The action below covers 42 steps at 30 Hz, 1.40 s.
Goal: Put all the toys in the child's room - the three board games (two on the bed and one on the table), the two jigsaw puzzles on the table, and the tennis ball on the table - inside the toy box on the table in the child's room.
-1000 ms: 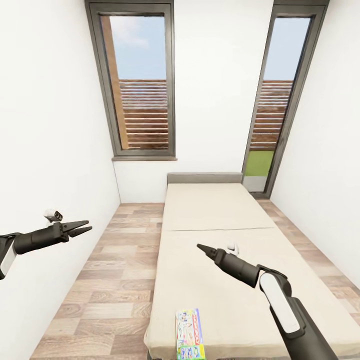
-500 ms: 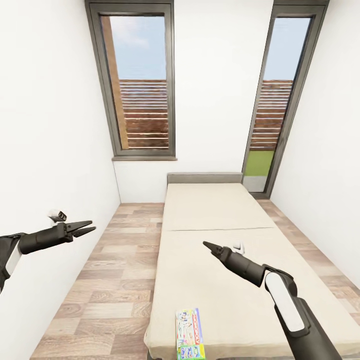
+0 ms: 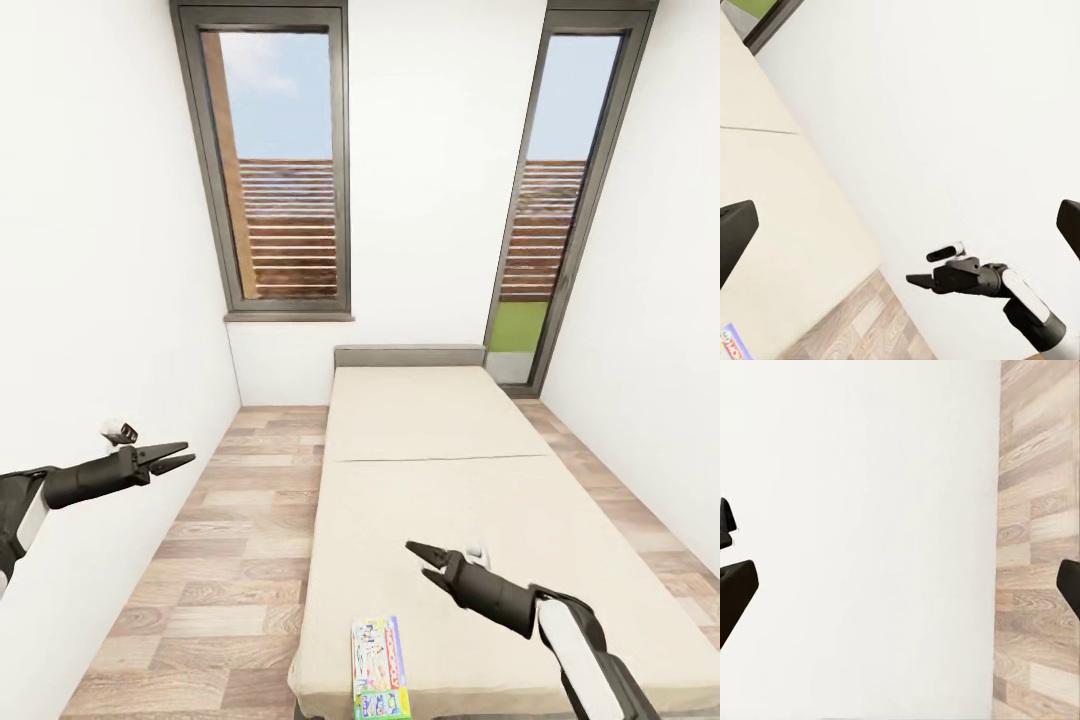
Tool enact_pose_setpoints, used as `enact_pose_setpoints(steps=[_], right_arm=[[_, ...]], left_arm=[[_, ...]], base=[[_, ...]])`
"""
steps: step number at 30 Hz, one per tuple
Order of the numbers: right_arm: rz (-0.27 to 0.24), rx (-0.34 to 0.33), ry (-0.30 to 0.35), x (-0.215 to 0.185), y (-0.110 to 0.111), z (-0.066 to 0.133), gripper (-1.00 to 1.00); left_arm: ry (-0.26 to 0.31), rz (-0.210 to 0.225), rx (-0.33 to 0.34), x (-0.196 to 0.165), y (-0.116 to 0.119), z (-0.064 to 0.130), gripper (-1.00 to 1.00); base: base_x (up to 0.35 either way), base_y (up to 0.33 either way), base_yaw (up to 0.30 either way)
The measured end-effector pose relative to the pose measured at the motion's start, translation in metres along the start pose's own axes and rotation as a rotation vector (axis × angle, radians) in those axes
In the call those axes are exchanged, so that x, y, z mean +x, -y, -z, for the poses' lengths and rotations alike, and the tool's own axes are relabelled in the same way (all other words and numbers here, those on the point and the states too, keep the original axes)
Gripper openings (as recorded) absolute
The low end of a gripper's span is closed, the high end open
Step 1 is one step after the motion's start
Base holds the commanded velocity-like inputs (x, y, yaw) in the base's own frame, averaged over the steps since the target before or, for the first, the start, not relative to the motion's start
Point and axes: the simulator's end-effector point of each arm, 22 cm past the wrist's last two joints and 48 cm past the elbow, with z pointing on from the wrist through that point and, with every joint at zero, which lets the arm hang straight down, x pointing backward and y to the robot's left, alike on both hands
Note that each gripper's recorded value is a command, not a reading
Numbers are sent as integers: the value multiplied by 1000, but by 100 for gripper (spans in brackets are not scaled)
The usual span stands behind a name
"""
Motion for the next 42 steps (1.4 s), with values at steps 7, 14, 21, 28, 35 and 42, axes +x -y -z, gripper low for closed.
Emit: enact_pose_setpoints(steps=[7,14,21,28,35,42], right_arm=[[-126,105,0,39,66,19,100],[-215,263,49,63,152,46,100],[-222,363,95,69,202,77,100],[-209,463,90,92,242,95,100],[-179,549,18,120,268,105,100],[-169,491,7,123,258,96,100]], left_arm=[[-1,-1,-1,1,-1,0,100],[-5,2,-1,4,-2,-1,100],[-10,5,3,7,-2,-3,100],[-12,11,11,9,-1,-8,100],[-12,13,13,10,-1,-9,100],[-12,14,14,10,-1,-10,100]], base=[[0,0,0],[0,0,0],[0,0,0],[0,0,0],[0,0,0],[0,0,0]])
